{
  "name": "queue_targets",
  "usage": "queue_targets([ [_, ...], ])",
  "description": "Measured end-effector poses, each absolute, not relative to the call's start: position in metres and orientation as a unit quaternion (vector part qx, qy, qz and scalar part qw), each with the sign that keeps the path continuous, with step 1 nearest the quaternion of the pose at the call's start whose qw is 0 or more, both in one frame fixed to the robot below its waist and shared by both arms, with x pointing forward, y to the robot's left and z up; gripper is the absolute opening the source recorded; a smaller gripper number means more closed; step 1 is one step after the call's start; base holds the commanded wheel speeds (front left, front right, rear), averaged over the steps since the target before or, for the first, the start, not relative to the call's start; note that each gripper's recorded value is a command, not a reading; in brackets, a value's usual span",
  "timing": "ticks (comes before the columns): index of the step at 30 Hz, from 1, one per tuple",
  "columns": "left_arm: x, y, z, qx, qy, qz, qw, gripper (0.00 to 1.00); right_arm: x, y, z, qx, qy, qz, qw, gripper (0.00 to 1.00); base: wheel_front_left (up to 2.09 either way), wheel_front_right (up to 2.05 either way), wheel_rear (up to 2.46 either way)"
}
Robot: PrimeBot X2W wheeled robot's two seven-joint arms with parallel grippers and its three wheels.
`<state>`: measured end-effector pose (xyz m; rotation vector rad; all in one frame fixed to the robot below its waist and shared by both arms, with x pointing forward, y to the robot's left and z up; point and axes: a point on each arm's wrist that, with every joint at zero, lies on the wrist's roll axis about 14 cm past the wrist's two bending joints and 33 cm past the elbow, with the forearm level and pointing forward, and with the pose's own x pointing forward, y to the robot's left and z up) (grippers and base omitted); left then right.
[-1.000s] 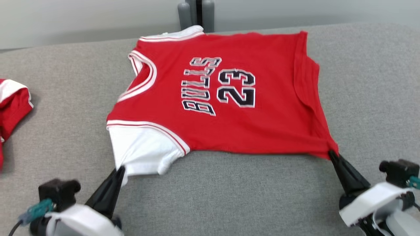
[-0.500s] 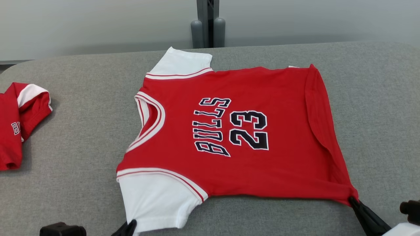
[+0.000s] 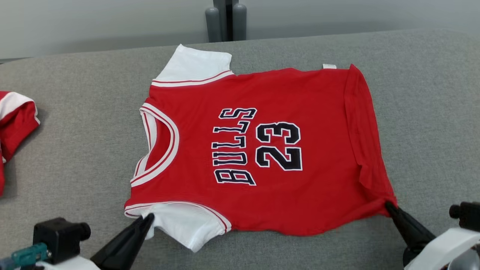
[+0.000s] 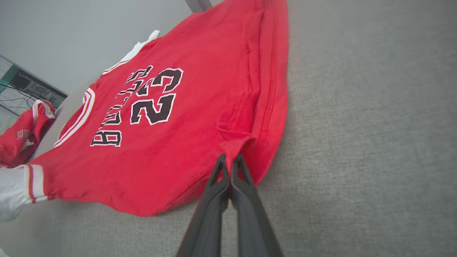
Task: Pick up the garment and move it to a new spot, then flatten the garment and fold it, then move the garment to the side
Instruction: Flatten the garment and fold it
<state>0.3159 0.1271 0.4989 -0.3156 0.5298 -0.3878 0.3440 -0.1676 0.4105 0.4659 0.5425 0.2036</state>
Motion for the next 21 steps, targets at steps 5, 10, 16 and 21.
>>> queue_targets([
  [5,0.353,0.118,0.5,-0.186,0.247,-0.216,0.926,0.0,0.376,-0.175,0.423,0.253,0.247,0.079,0.932,0.0,0.0,0.0,0.0],
  [10,0.389,0.12,0.49,-0.225,0.246,-0.22,0.917,0.0,0.404,-0.181,0.422,0.256,0.243,0.063,0.933,0.0,0.0,0.0,0.0],
  [16,0.422,0.127,0.47,-0.254,0.248,-0.2,0.913,0.0,0.42,-0.176,0.403,0.252,0.275,0.059,0.926,0.0,0.0,0.0,0.0],
  [21,0.439,0.13,0.45,-0.271,0.251,-0.181,0.911,0.0,0.424,-0.174,0.387,0.251,0.294,0.057,0.92,0.0,0.0,0.0,0.0],
])
